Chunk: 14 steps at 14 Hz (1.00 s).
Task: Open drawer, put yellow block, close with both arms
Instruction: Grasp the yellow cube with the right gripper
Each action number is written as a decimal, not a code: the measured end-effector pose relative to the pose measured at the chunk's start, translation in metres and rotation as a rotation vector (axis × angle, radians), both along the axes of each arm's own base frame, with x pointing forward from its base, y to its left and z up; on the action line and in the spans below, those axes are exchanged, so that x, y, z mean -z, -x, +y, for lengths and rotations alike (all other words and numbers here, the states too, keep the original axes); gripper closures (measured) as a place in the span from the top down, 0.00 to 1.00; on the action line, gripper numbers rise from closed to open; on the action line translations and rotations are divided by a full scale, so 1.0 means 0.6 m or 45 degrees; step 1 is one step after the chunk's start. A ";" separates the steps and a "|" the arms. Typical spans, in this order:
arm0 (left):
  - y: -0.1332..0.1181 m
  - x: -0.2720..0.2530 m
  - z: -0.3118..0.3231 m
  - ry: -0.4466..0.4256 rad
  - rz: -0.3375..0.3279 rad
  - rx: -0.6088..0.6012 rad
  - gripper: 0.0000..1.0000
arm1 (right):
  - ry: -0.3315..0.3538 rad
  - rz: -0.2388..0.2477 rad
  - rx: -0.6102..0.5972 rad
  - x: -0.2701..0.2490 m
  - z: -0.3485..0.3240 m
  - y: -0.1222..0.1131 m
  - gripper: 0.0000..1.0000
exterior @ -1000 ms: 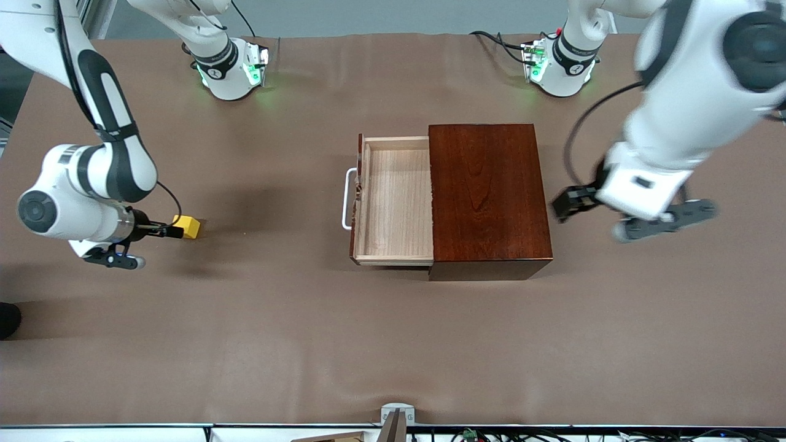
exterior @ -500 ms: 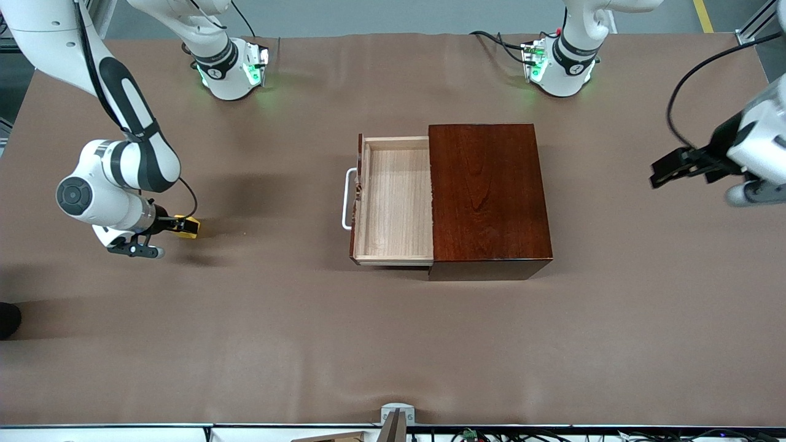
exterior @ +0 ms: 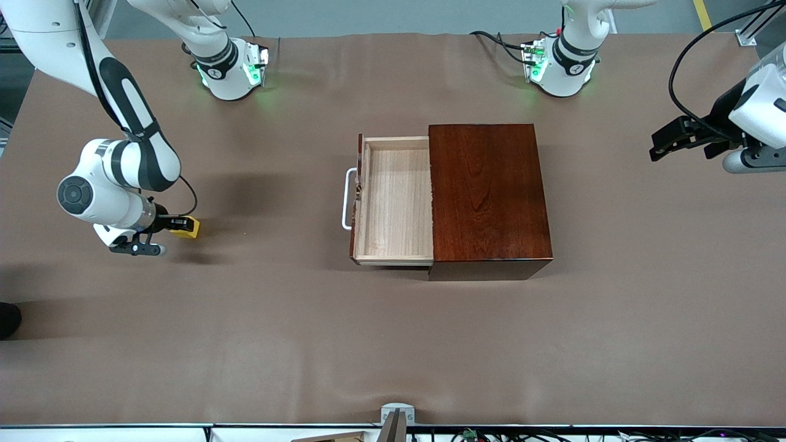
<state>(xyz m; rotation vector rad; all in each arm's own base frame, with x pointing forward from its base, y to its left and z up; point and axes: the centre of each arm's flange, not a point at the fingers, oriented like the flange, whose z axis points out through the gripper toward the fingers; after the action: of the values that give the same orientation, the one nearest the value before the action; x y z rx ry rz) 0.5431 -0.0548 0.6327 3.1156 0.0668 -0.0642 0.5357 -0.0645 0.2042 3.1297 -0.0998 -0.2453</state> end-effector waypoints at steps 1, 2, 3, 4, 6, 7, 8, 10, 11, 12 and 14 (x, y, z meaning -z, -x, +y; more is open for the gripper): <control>0.000 -0.001 -0.001 0.000 -0.002 0.001 1.00 | -0.002 0.006 -0.010 0.000 0.000 0.001 0.55; 0.001 -0.002 -0.002 0.000 -0.003 0.002 1.00 | -0.005 0.015 -0.017 0.000 0.001 0.002 0.55; 0.001 -0.002 -0.002 0.000 -0.003 0.003 1.00 | -0.007 0.026 -0.022 0.000 0.001 0.004 0.55; 0.001 -0.002 -0.002 0.000 -0.003 0.003 1.00 | -0.009 0.038 -0.024 -0.001 0.003 0.005 0.55; 0.001 -0.002 -0.001 0.000 -0.003 0.001 1.00 | -0.014 0.060 -0.030 -0.017 0.007 0.005 0.55; 0.001 -0.002 -0.001 0.000 -0.003 0.001 1.00 | -0.018 0.079 -0.036 -0.034 0.011 0.003 0.55; 0.001 -0.002 -0.001 0.000 -0.004 0.002 1.00 | -0.027 0.110 -0.040 -0.057 0.018 0.000 0.55; 0.002 -0.004 -0.001 0.000 -0.006 0.002 1.00 | -0.064 0.175 -0.041 -0.124 0.038 -0.017 0.55; 0.003 -0.005 -0.002 0.000 -0.007 0.003 1.00 | -0.079 0.195 -0.045 -0.161 0.046 -0.027 0.55; 0.004 -0.007 -0.003 0.000 -0.010 0.004 1.00 | -0.091 0.208 -0.048 -0.194 0.054 -0.037 0.55; 0.006 -0.010 -0.005 0.000 -0.014 0.007 1.00 | -0.115 0.233 -0.026 -0.243 0.071 -0.052 0.55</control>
<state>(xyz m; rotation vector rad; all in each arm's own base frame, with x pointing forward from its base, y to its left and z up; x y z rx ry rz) 0.5396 -0.0578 0.6386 3.1159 0.0579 -0.0467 0.5671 -0.0221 0.3498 3.1758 -0.0578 -0.5493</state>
